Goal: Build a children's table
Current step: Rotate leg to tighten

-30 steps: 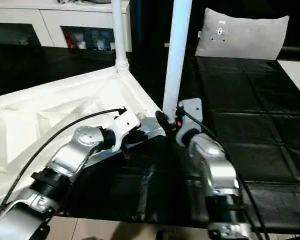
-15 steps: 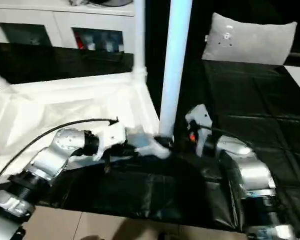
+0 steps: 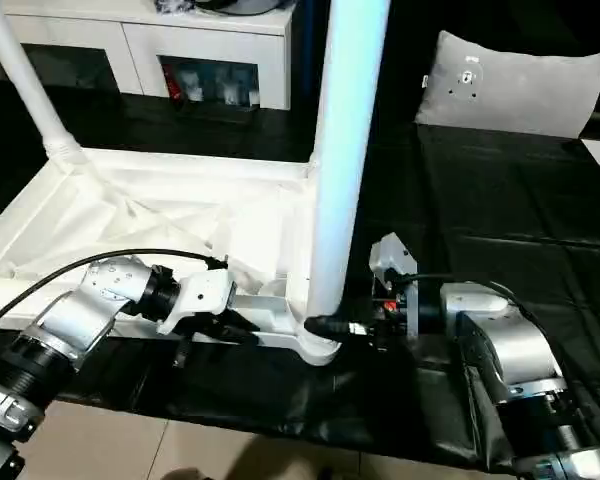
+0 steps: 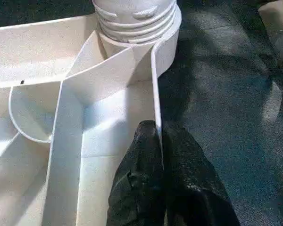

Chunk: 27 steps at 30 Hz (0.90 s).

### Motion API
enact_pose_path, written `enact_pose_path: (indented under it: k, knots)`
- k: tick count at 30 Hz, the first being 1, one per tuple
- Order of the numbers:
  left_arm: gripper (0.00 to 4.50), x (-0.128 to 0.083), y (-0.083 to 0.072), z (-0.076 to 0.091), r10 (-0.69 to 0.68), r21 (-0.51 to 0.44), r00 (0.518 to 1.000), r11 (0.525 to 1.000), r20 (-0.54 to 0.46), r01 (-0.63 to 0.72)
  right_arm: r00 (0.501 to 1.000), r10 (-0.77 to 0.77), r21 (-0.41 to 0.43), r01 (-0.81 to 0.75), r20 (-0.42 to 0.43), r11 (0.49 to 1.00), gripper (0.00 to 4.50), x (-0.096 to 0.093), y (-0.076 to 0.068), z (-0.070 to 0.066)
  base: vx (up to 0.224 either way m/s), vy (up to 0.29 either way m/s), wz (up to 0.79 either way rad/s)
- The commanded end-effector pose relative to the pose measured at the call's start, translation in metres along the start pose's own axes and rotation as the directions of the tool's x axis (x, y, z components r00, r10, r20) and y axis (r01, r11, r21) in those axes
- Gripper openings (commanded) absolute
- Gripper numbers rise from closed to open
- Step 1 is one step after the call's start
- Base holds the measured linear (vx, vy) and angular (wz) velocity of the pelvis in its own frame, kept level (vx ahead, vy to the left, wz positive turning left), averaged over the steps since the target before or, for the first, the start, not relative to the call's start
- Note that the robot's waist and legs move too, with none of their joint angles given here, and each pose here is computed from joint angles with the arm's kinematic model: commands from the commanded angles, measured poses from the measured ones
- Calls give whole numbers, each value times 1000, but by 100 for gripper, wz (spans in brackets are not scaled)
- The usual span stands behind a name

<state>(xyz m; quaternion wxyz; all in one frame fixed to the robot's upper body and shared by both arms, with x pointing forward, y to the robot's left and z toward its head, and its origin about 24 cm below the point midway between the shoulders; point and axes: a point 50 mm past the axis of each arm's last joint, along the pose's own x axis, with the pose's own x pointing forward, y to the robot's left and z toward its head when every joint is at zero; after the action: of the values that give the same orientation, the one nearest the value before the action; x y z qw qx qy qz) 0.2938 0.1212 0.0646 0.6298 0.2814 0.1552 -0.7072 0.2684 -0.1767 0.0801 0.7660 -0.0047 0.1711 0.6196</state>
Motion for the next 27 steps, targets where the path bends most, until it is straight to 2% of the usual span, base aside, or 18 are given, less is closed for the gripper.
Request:
enact_pose_path:
  k: [1,7,11,14,17,21,22,24,27]
  knots:
    - [0,-1,1,3,-48,41,998,998,-34,50,1000,31,-8,-31,1,999,288,0,1,6,0,0,0]
    - [0,-2,4,3,-43,46,999,998,-34,44,999,54,6,-54,-6,999,237,-2,3,5,0,0,0]
    - [0,0,5,3,-31,34,999,999,-20,32,998,60,12,-60,5,998,219,-1,5,5,0,0,0]
    - [0,0,5,3,-17,20,1000,1000,-8,18,998,57,30,-58,31,998,211,1,7,6,0,0,0]
    - [0,3,9,5,53,-43,998,998,17,-52,995,15,91,-23,94,996,208,10,11,9,0,0,0]
    - [0,11,18,11,179,-116,983,978,44,-173,986,-125,89,116,106,989,207,30,11,9,0,0,0]
    - [0,11,18,11,179,-116,983,978,44,-173,986,-125,89,116,106,989,207,30,11,9,0,0,0]
    - [0,24,26,21,284,-189,957,944,58,-269,939,-324,128,309,115,942,207,47,1,10,0,0,0]
    - [0,36,34,30,383,-253,922,899,55,-358,874,-474,167,453,111,876,202,60,-7,12,0,0,0]
